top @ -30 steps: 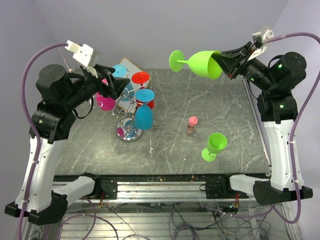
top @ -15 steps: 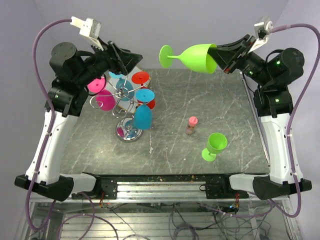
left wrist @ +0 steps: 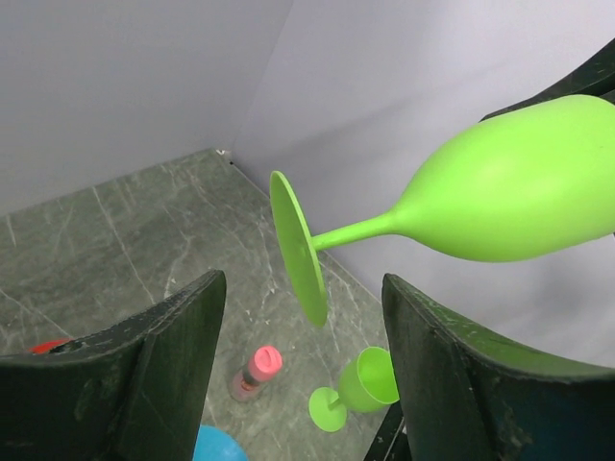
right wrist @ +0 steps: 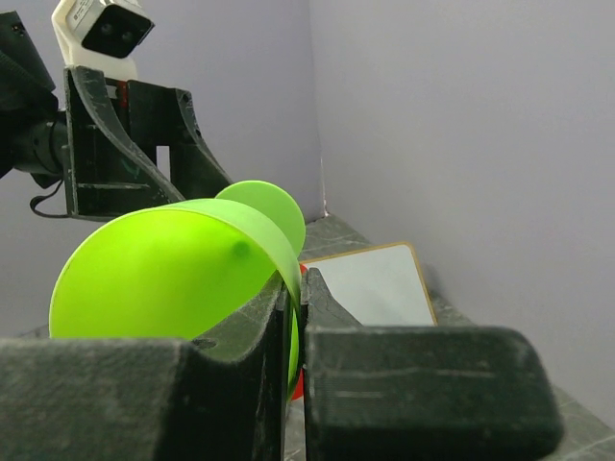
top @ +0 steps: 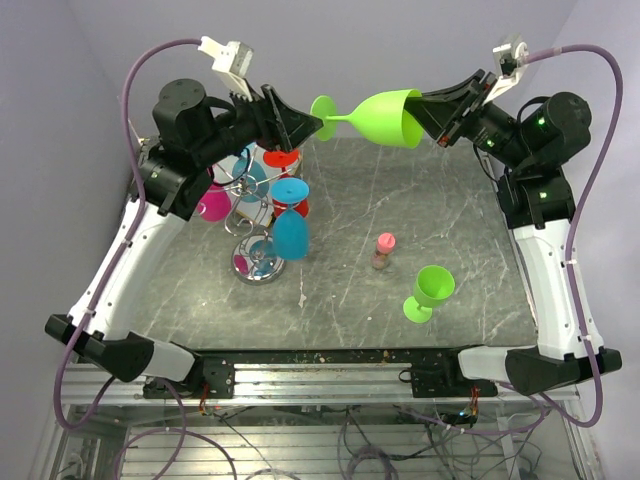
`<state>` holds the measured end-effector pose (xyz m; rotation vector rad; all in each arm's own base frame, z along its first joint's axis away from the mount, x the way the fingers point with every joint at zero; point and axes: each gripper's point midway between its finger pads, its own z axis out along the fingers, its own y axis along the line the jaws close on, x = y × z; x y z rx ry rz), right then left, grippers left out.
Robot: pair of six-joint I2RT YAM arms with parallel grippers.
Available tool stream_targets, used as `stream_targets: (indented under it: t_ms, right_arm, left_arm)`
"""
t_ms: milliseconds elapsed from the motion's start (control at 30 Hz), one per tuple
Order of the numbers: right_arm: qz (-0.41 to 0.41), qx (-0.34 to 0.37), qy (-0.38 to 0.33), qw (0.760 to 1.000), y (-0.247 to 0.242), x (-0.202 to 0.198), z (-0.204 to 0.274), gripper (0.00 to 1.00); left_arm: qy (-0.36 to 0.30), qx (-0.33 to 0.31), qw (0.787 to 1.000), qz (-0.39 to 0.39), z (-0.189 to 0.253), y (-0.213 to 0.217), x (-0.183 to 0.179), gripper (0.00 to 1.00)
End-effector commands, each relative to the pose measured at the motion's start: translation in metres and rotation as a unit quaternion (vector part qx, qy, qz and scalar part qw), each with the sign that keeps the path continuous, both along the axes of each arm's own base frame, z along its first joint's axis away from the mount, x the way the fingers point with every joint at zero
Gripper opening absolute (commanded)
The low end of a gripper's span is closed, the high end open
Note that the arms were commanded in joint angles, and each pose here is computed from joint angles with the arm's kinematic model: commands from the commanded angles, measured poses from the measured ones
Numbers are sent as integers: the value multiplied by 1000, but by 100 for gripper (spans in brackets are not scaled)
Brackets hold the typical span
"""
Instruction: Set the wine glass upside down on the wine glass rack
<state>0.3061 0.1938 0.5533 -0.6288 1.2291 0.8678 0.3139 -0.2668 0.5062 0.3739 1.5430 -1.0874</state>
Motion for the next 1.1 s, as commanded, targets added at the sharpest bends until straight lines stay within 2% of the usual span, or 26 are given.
stream_targets:
  t_ms: [0, 467, 667, 967, 1067]
  right_arm:
    - [-7, 1, -14, 1000, 0, 0, 2, 0]
    - [-9, -1, -10, 1000, 0, -1, -5, 0]
    - [-8, 1, -12, 1000, 0, -4, -3, 0]
    - [2, -6, -13, 1000, 1, -8, -9, 0]
    - [7, -9, -15, 1000, 2, -11, -11, 0]
  left_arm:
    - [-14, -1, 1000, 8, 8, -9, 4, 73]
    - [-1, 9, 1000, -3, -6, -23, 8, 39]
    - [1, 12, 1000, -3, -9, -25, 9, 33]
    - [-13, 20, 1000, 6, -5, -22, 11, 18]
    - [-16, 23, 999, 19, -4, -17, 13, 10]
